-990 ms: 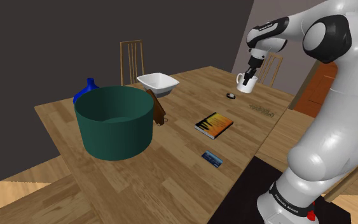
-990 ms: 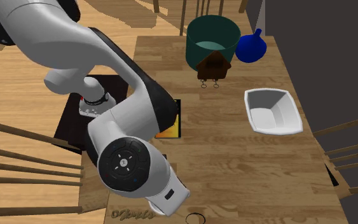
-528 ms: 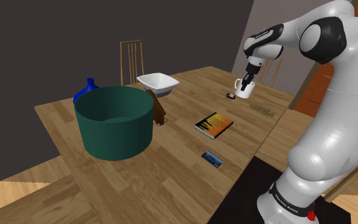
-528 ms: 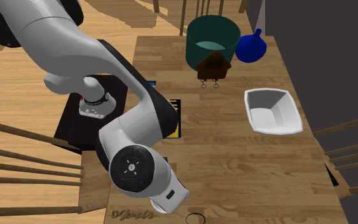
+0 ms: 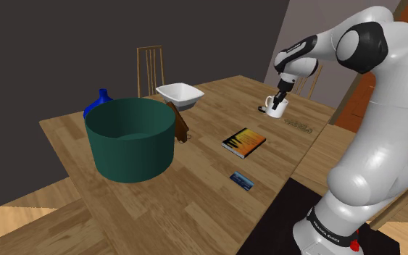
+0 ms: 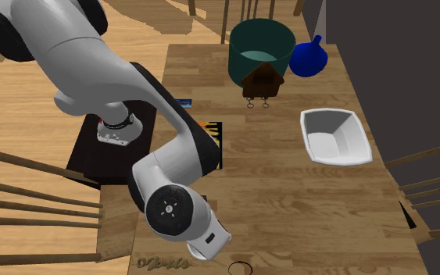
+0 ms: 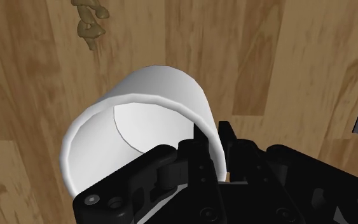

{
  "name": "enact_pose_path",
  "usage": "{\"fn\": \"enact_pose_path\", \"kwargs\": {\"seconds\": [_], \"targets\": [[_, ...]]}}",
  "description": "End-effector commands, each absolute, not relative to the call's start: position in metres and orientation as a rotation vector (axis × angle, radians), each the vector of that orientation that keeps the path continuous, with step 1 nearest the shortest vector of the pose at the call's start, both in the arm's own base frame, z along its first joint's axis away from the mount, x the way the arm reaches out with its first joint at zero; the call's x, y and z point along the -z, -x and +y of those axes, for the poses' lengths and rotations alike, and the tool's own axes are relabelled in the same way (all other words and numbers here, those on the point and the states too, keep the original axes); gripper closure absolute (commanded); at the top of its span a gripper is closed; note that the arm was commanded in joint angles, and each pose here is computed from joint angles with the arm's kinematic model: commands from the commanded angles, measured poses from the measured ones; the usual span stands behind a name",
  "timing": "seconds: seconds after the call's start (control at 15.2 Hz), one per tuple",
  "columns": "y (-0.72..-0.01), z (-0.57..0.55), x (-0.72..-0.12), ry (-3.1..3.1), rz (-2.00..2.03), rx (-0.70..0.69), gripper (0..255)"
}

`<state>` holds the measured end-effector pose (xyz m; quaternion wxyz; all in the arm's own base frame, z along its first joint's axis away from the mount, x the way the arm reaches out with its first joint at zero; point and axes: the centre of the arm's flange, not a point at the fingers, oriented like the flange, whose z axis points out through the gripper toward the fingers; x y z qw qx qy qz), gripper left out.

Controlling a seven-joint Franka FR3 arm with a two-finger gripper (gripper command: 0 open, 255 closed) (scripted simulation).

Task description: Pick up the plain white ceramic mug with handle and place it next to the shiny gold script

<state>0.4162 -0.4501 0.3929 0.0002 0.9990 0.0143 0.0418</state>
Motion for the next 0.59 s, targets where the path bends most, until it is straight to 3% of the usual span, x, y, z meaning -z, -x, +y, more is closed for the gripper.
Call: {"fn": "enact_pose_path", "kwargs": {"seconds": [0.0,0.53], "targets": [[-0.416,-0.45,-0.381,-3.137,0.045,-0.132,255],[-0.416,-0.45,-0.356,-3.137,0.045,-0.132,255]]}}
